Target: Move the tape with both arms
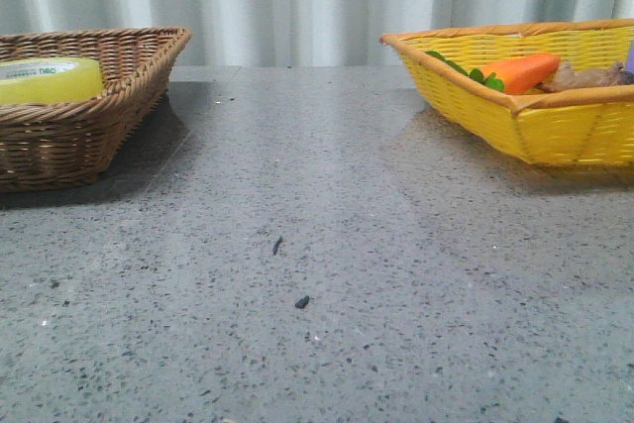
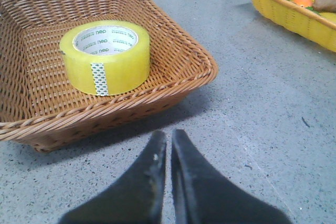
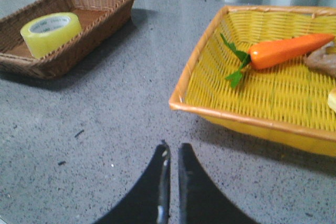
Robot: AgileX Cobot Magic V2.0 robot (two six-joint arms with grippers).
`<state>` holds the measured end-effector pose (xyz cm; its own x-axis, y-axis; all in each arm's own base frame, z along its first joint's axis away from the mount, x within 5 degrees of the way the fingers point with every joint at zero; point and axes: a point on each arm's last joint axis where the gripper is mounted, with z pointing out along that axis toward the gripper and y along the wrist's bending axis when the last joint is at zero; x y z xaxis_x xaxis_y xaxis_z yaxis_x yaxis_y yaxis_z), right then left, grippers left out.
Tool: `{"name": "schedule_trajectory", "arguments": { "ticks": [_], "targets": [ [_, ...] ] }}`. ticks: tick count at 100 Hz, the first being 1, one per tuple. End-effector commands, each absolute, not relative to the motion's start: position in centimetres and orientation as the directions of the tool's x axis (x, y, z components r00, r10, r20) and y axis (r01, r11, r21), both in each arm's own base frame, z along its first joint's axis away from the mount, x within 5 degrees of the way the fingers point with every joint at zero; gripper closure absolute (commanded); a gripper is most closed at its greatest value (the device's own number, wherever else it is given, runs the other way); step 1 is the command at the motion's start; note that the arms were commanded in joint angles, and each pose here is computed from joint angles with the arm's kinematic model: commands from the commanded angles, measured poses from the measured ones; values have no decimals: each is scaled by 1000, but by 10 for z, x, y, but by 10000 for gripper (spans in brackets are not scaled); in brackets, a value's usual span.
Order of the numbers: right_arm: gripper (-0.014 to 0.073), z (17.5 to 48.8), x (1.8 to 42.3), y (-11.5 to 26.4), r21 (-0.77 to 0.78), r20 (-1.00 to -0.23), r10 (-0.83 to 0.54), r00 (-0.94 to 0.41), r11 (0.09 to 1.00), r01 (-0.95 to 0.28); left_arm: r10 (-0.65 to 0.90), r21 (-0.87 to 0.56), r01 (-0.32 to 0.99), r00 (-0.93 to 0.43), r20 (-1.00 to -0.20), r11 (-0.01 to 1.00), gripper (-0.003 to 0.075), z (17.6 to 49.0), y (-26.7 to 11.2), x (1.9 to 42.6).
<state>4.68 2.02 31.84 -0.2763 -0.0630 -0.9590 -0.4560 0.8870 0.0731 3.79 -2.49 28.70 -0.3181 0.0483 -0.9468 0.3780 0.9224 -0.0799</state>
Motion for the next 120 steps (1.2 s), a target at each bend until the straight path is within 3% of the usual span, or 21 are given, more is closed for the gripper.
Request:
{"name": "schedule_trajectory", "arguments": {
  "ticks": [1,41,55,70,95,120],
  "targets": [
    [643,328,49,22,57,-977,-47,-209,883,-466,-3,-104,381,-258,-966,918,741,300,-26,39],
    [643,326,49,22,57,-975,-52,-216,883,-465,-1,-81,366,-215,-977,927,741,301,-24,39],
    [643,326,49,22,57,-975,-52,-216,883,-465,79,54,299,-73,-994,953,741,289,-15,41],
    [643,326,49,22,57,-975,-52,-216,883,-465,37,59,253,93,-995,966,741,256,-12,43],
    [643,326,49,22,57,-975,-52,-216,883,-465,-108,-127,236,-92,-990,963,741,195,-14,53],
    [643,326,49,22,56,-975,-52,-218,884,-465,-66,-96,173,-168,-984,980,741,187,-11,52]
  ]
}}
